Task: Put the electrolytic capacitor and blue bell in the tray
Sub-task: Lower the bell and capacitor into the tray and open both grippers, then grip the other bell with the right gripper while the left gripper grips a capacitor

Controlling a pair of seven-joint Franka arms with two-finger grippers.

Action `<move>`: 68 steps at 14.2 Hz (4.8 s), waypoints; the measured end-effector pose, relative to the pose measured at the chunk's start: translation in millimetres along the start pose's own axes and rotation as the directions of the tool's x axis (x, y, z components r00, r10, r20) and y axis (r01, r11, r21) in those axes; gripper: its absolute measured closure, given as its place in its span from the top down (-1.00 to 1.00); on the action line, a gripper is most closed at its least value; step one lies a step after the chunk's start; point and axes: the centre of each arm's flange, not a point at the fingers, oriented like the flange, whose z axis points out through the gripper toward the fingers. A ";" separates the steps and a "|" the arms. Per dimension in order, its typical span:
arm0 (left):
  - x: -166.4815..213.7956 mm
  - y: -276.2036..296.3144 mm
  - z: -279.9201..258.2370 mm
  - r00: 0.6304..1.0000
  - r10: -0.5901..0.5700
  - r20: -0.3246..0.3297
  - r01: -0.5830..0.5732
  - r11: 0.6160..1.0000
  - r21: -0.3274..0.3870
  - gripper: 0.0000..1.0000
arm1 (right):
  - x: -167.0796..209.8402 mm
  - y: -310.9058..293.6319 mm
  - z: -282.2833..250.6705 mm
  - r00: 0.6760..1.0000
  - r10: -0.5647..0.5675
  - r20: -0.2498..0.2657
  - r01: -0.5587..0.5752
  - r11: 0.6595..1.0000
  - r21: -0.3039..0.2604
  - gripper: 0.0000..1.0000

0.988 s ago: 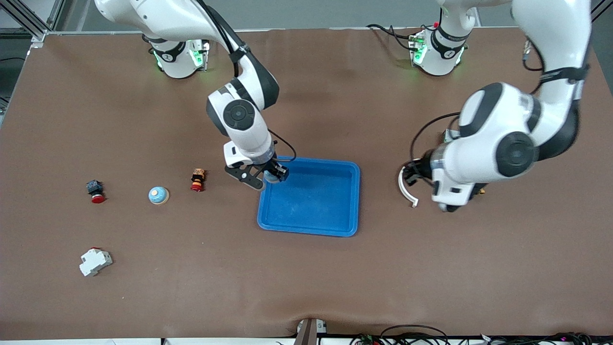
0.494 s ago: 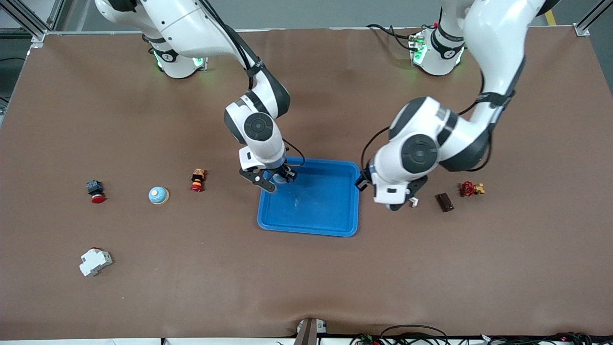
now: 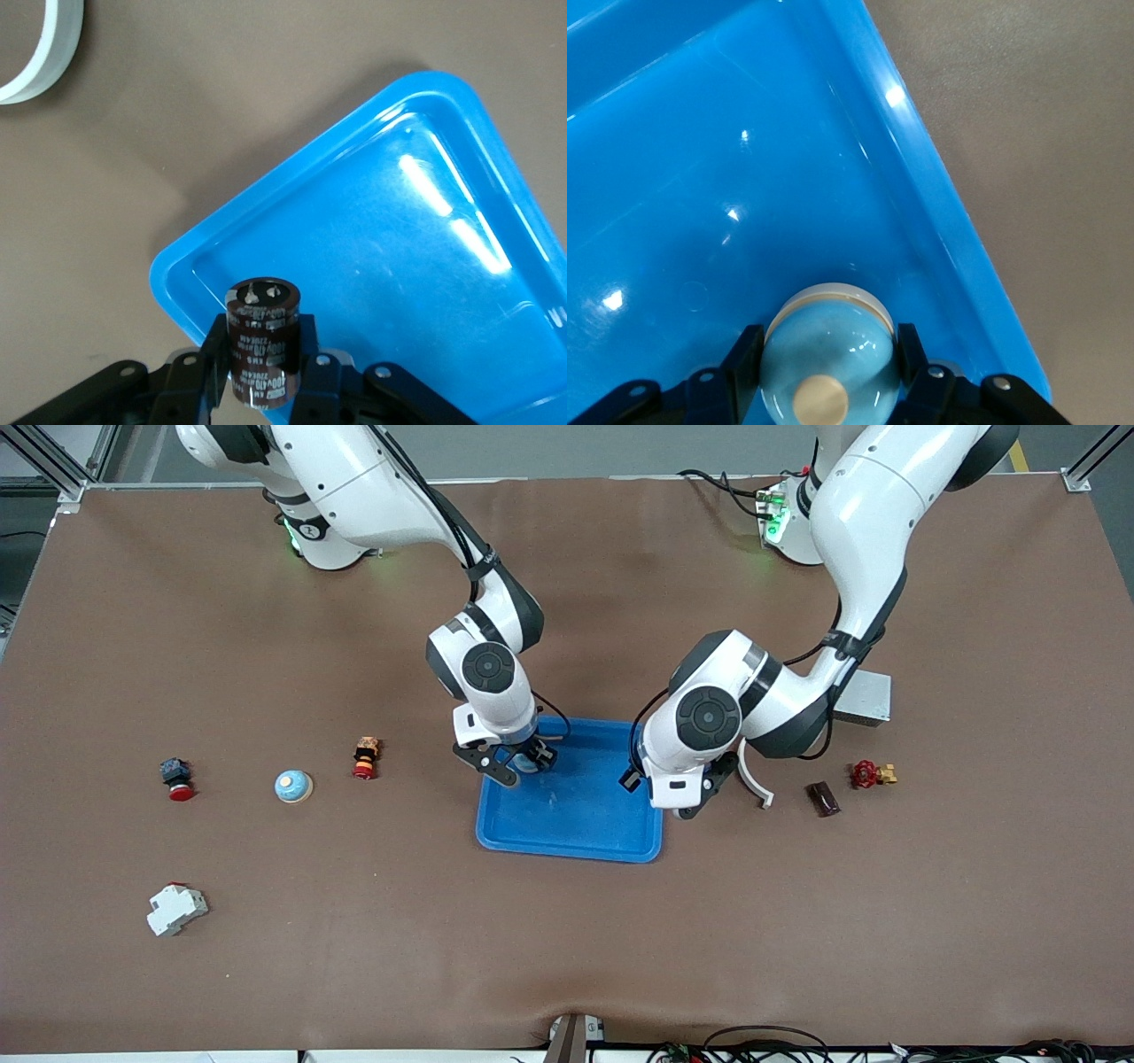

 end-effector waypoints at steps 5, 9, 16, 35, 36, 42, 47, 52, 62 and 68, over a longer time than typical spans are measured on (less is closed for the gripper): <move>-1.2 8.6 30.9 0.998 -0.052 0.020 0.053 0.998 -0.025 -0.32 | -2.0 -0.3 13.2 1.000 0.005 -0.004 -0.005 1.000 0.009 0.31; -5.0 5.6 55.2 0.998 -0.061 0.021 0.062 0.998 -0.001 -0.32 | -1.9 -1.2 12.8 1.000 0.022 -0.007 -0.022 1.000 0.011 0.31; -10.3 -4.9 106.2 0.998 -0.060 -0.003 0.060 0.995 0.074 -0.32 | 16.2 -16.6 -17.4 0.999 -0.038 -0.028 0.036 0.997 -0.072 1.00; 18.0 -48.0 -37.4 0.987 0.155 -0.047 -0.139 0.957 0.253 1.00 | 288.3 282.5 -72.0 0.819 -0.573 -0.036 0.569 0.819 -0.074 1.00; 31.9 -55.7 -51.3 0.981 0.190 -0.043 -0.173 0.953 0.250 1.00 | 287.7 289.9 -66.2 0.811 -0.583 -0.043 0.579 0.812 -0.075 1.00; 126.7 -133.7 -103.1 0.917 0.398 0.006 -0.385 0.885 0.260 1.00 | 291.5 337.1 -43.2 0.797 -0.602 -0.044 0.601 0.798 -0.028 1.00; 210.7 -174.6 -112.0 0.905 0.424 -0.037 -0.412 0.895 0.168 1.00 | 287.0 351.5 -31.3 0.794 -0.608 -0.024 0.608 0.794 -0.002 1.00; 247.6 -193.2 -70.3 0.882 0.451 -0.135 -0.439 0.892 0.110 1.00 | 284.6 352.4 -18.3 0.789 -0.614 -0.031 0.614 0.789 -0.007 1.00; 269.4 -194.0 32.9 0.854 0.502 -0.137 -0.496 0.865 0.074 1.00 | 282.1 353.4 -3.7 0.777 -0.629 -0.022 0.629 0.777 -0.009 0.72; 282.4 -189.4 36.8 0.888 0.438 -0.140 -0.436 0.899 0.048 1.00 | 281.7 349.3 -6.1 0.761 -0.648 -0.028 0.648 0.761 -0.008 0.33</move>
